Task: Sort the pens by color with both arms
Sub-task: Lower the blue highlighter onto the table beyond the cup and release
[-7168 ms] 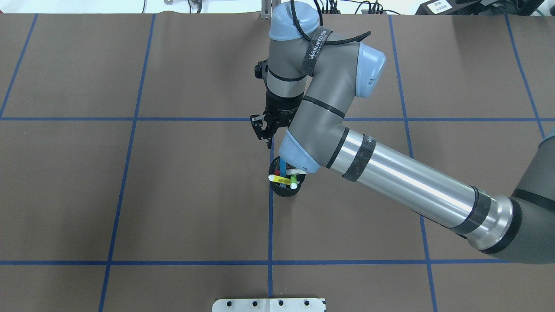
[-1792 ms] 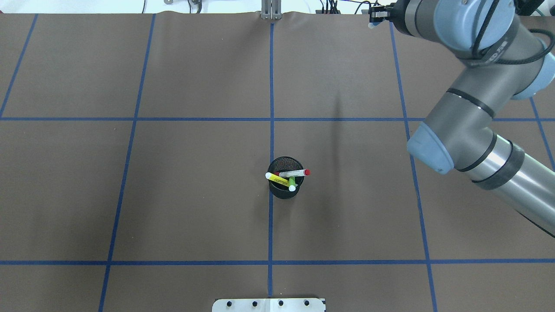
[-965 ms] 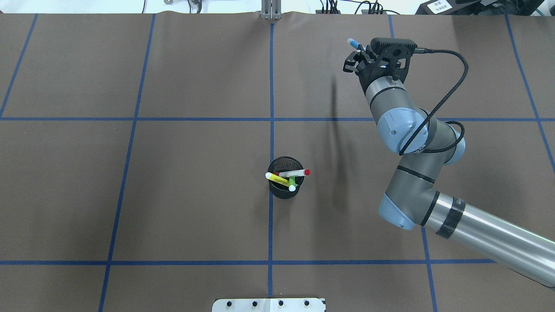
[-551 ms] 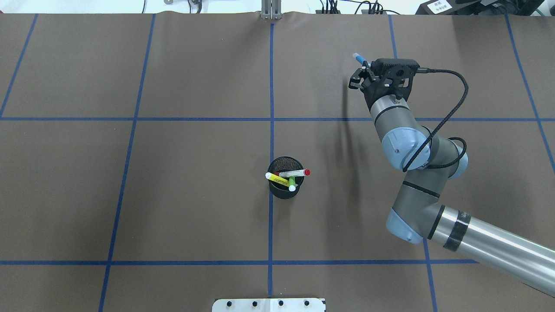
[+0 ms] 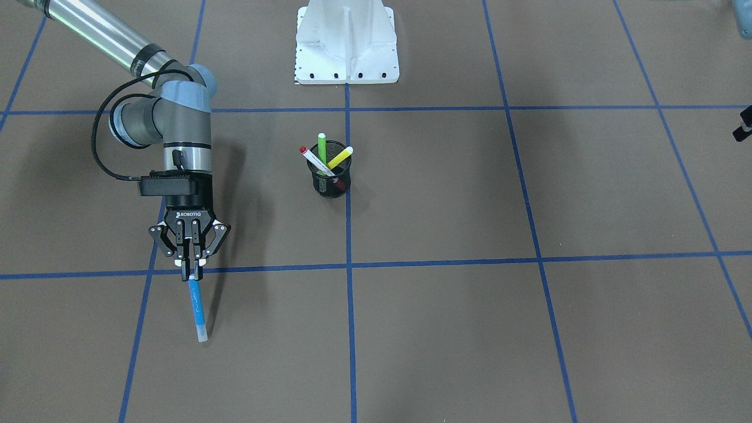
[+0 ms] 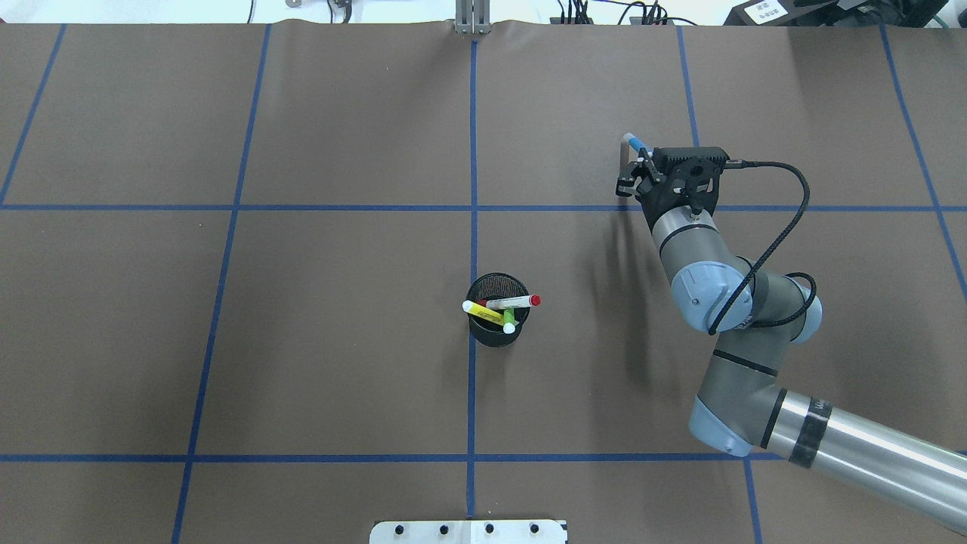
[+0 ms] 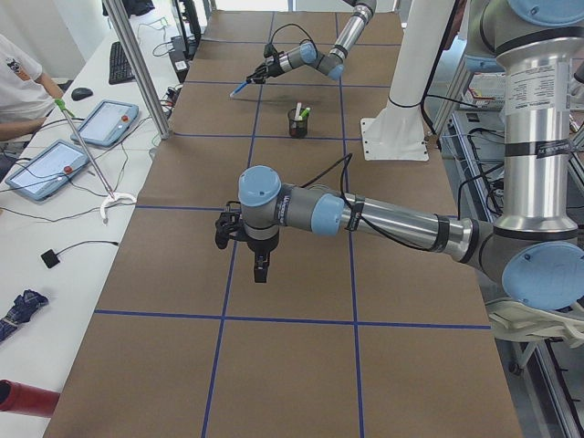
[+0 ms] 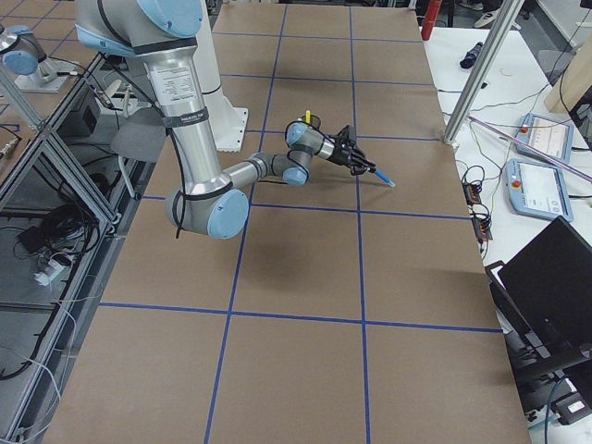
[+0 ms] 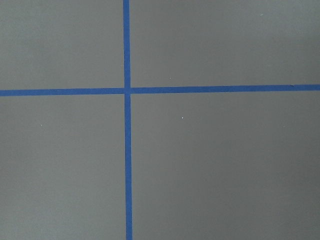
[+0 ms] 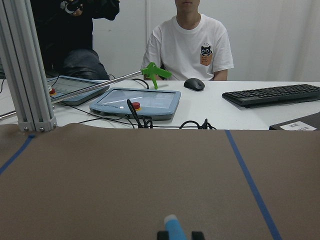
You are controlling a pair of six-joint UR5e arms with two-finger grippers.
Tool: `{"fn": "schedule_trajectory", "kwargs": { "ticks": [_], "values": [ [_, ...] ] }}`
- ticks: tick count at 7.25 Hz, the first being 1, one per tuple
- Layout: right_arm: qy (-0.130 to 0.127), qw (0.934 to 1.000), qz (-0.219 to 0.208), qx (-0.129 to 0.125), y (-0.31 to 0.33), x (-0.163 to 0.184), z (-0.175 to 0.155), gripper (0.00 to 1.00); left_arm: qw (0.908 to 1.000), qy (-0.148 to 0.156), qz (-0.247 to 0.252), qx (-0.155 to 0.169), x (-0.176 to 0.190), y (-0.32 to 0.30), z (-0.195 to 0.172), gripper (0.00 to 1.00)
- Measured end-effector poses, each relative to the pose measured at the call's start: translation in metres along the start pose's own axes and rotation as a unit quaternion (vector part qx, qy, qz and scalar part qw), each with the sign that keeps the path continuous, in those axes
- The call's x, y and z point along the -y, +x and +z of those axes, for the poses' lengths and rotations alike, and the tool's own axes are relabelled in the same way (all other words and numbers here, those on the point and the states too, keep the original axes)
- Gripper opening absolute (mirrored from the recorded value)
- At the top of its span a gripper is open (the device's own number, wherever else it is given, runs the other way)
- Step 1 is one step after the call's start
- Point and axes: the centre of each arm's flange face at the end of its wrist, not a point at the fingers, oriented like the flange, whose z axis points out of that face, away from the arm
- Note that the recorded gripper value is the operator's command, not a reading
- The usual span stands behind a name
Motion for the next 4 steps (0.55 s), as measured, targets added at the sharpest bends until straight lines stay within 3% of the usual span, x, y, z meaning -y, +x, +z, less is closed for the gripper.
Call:
{"fn": "schedule_trajectory", "kwargs": {
  "ticks": [1, 2, 3, 4],
  "values": [
    [0.000, 1.0000, 0.001, 0.003, 0.0037, -0.0042, -0.0014, 0.16, 1.0000, 0.000, -0.001, 0.000, 0.0000, 0.0006, -0.0003, 1.00],
    [0.000, 1.0000, 0.001, 0.005, 0.0073, -0.0076, -0.0021, 0.48, 1.0000, 0.001, -0.001, 0.000, -0.0001, 0.0010, -0.0006, 1.00],
    [0.000, 1.0000, 0.003, 0.006, 0.0086, -0.0090, -0.0025, 0.99, 1.0000, 0.001, -0.001, 0.000, -0.0001, 0.0012, -0.0008, 1.00],
    [0.001, 1.0000, 0.005, 0.007, 0.0083, -0.0089, -0.0029, 0.99, 1.0000, 0.001, -0.001, 0.000, -0.0001, 0.0019, -0.0014, 1.00]
  ]
}}
